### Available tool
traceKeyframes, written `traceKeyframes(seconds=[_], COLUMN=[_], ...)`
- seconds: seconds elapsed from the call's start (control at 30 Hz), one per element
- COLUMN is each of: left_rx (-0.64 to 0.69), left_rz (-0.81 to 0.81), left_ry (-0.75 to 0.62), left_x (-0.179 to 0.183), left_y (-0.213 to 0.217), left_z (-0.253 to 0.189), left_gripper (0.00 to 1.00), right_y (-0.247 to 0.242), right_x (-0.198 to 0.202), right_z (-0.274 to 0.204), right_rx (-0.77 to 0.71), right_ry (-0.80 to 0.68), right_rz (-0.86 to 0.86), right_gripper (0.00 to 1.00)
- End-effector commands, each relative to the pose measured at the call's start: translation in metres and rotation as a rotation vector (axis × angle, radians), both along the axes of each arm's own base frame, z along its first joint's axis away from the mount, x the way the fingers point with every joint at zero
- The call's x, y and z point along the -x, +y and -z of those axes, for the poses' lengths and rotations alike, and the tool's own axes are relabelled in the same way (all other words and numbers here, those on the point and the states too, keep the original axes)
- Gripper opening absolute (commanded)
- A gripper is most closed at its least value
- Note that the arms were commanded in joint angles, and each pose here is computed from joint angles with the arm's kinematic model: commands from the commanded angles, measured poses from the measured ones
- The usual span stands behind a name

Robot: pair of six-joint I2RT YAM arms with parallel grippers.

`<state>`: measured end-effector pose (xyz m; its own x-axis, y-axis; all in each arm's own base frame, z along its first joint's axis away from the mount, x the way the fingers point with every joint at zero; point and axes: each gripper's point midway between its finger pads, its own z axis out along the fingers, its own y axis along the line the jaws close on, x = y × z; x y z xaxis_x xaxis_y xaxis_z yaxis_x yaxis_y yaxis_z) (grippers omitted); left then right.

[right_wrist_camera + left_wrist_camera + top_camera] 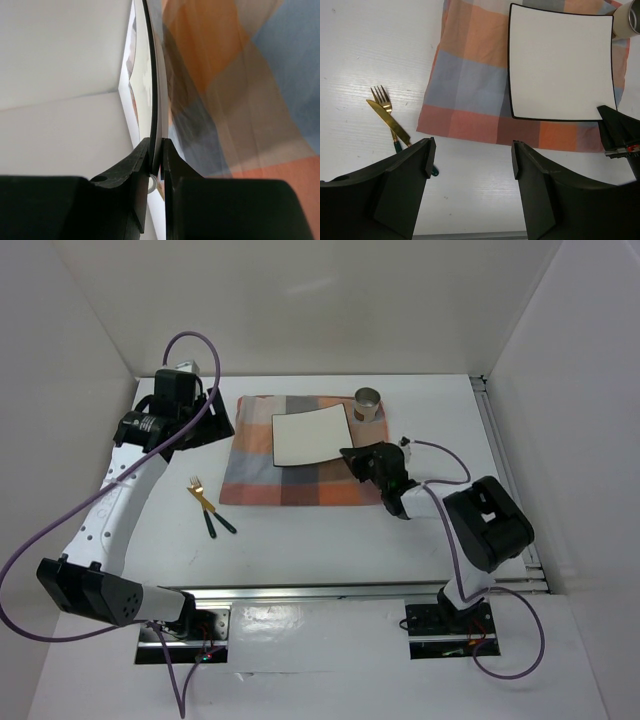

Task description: Set the dinner table for one person

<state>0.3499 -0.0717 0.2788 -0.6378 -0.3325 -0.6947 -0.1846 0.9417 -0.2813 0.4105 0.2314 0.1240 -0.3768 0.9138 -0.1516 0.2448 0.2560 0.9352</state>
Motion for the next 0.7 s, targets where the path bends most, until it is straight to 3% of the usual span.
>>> traceKeyframes(seconds=[0.0, 0.5, 0.67], left_rx=[-0.018, -0.058, -0.075], left_rz=[0.013, 0.017, 0.015], left_ry=[-0.035, -0.010, -0.002], left_x=[0.003, 0.006, 0.007], left_y=[0.004, 0.010, 0.012], left_z=[-0.010, 0.000, 0.002], left_gripper=[0.79, 0.79, 0.79], right_y=[0.017, 0.014, 0.017], right_x=[-0.025, -0.027, -0.026], right_z=[-0.118, -0.102, -0.084], right_rx=[-0.263, -0.290, -0.268], right_ry=[-0.327, -0.401, -0.345], right_rz=[0.023, 0.072, 0.075], right_gripper=[0.00, 0.00, 0.00])
